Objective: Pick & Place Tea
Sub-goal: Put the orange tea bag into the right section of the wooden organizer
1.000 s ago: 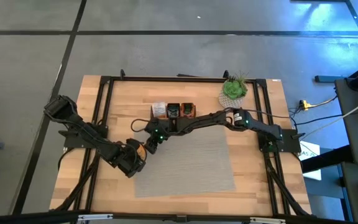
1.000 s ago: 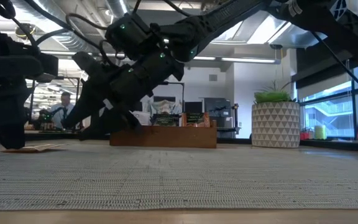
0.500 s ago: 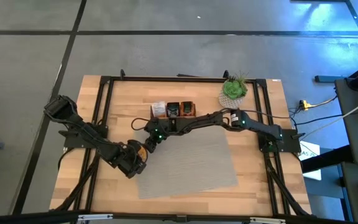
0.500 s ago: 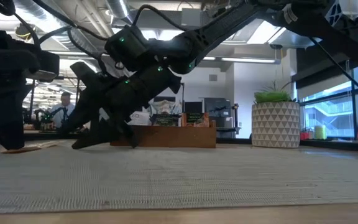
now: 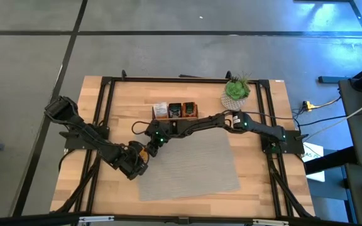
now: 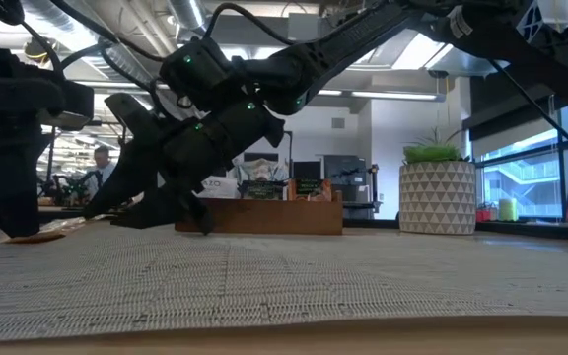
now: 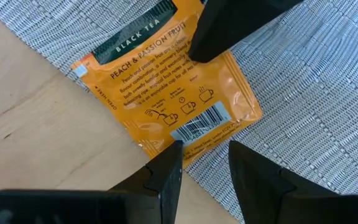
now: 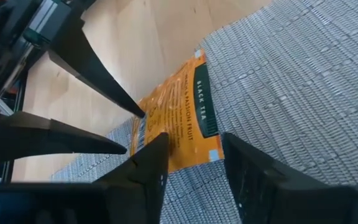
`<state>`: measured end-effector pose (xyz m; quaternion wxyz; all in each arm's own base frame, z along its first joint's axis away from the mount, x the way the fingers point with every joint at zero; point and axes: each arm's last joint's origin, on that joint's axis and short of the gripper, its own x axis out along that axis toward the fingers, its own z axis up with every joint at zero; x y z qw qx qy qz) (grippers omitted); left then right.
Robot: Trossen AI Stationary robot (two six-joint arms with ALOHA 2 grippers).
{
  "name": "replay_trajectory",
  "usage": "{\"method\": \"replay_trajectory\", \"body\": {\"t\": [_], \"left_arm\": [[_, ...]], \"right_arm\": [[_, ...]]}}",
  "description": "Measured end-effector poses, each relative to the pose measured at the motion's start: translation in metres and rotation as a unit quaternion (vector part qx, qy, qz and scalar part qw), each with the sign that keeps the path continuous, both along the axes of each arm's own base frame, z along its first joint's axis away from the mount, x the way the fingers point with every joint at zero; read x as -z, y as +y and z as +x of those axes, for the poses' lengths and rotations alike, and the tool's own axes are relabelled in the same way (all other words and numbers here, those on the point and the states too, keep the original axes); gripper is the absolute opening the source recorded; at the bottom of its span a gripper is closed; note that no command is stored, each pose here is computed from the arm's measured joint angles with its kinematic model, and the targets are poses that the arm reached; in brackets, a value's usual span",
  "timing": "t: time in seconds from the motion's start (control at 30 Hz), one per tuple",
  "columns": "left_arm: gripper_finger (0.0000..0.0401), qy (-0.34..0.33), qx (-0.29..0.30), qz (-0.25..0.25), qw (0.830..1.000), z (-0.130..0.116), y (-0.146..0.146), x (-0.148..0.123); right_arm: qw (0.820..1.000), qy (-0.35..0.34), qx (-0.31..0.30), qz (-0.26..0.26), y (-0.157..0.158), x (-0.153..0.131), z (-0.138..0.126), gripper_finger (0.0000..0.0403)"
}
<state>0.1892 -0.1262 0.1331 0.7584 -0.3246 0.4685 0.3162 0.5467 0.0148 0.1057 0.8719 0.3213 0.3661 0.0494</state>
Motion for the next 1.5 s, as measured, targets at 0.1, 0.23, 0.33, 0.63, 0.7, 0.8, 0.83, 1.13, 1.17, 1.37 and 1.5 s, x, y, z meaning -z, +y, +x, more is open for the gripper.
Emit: {"method": "replay_trajectory", "body": {"t": [0.1, 0.23, 0.33, 0.63, 0.7, 0.8, 0.83, 1.13, 1.17, 1.37, 1.5], "left_arm": [[0.0127, 0.000, 0.000, 0.000, 1.000, 0.000, 0.000, 0.000], [0.0127, 0.001, 0.001, 0.000, 1.000, 0.000, 0.000, 0.000], [0.0128, 0.001, 0.001, 0.001, 1.000, 0.000, 0.000, 0.000], [0.0127, 0.001, 0.012, 0.005, 1.000, 0.000, 0.000, -0.001], [0.0128, 0.000, 0.012, 0.002, 1.000, -0.001, 0.001, -0.003], [0.0127, -0.008, 0.012, -0.004, 1.000, -0.003, 0.002, -0.007], [0.0128, -0.014, 0.012, -0.008, 1.000, -0.003, 0.002, -0.010], [0.0127, -0.126, 0.001, -0.017, 0.992, -0.010, 0.011, -0.050], [0.0127, -0.143, -0.002, -0.014, 0.990, -0.012, 0.013, -0.056], [0.0128, -0.245, -0.035, -0.012, 0.969, -0.020, 0.024, -0.086], [0.0128, -0.309, -0.051, -0.068, 0.947, -0.019, 0.027, -0.104]], "right_arm": [[1.000, -0.006, 0.000, 0.000, 0.000, 0.000, 0.001, 0.0128], [1.000, -0.013, 0.000, 0.001, -0.001, -0.001, 0.002, 0.0107], [1.000, -0.014, 0.000, 0.001, -0.001, -0.001, 0.002, 0.0097], [1.000, -0.016, -0.019, -0.001, -0.001, -0.001, 0.001, 0.0020], [0.999, -0.020, -0.032, -0.001, -0.002, -0.001, 0.001, 0.0008], [0.999, -0.019, -0.039, 0.003, -0.006, -0.001, 0.001, 0.0007], [0.999, -0.021, -0.043, 0.002, -0.007, -0.001, 0.001, 0.0006], [0.994, -0.019, -0.075, -0.078, -0.028, -0.050, -0.014, 0.0003], [0.992, -0.009, -0.079, -0.100, -0.031, -0.058, -0.019, 0.0003], [0.961, 0.031, -0.120, -0.246, -0.049, -0.140, -0.065, 0.0002], [0.938, -0.007, -0.157, -0.311, -0.052, -0.207, -0.103, 0.0002]]}}
